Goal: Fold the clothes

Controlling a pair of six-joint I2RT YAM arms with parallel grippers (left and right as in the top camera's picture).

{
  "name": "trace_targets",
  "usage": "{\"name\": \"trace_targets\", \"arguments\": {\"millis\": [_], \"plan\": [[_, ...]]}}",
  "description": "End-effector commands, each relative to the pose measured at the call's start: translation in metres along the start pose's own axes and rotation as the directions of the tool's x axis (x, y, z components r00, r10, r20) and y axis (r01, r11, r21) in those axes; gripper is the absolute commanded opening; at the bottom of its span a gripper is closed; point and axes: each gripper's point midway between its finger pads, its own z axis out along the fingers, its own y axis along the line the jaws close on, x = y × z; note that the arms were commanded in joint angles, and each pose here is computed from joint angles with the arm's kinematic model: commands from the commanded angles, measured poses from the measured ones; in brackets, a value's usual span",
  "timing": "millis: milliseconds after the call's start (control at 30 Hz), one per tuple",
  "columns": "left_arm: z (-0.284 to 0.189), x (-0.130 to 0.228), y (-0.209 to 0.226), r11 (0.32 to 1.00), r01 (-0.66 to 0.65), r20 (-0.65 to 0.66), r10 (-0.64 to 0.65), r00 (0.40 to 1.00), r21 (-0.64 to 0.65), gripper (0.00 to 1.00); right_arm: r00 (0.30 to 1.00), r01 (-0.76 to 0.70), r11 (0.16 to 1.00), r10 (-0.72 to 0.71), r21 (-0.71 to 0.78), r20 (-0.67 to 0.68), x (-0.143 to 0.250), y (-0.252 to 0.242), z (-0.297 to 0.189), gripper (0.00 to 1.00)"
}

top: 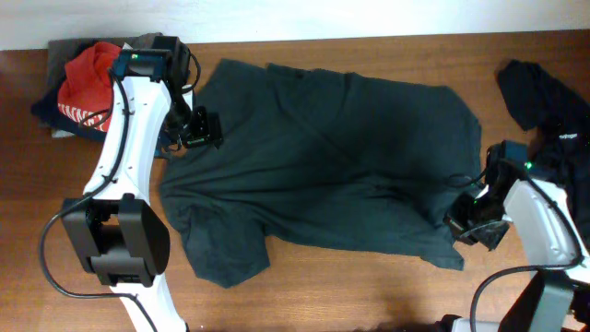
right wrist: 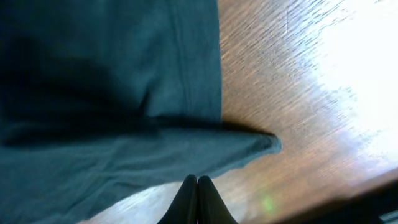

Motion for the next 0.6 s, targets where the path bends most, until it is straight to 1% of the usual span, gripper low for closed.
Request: {"name": "trace_targets", "arguments": {"millis": [0, 167, 333, 567], "plan": [[-0.008, -0.002, -0.001, 1.0, -0.005, 0.021, 0.005, 1.0, 0.009, 0.96, 1.0, -0.026, 1.0, 0.026, -0.001, 0.005, 0.004, -0.003, 0.009, 0.04], [-0.008, -0.001, -0.001, 1.0, -0.006, 0.017, 0.005, 1.0, 0.009, 0.96, 0.998, -0.022, 1.0, 0.023, -0.021, 0.05, -0.002, -0.002, 0.028, 0.04], [-0.008, 0.002, 0.0, 1.0, -0.006, 0.008, 0.006, 1.0, 0.005, 0.96, 0.998, -0.024, 0.999, 0.025, -0.023, 0.055, -0.005, -0.001, 0.034, 0.04], [-0.008, 0.001, 0.002, 1.0, -0.006, 0.009, 0.006, 1.0, -0.006, 0.96, 0.997, -0.037, 0.999, 0.034, 0.04, 0.067, -0.014, -0.01, 0.045, 0.04]]}}
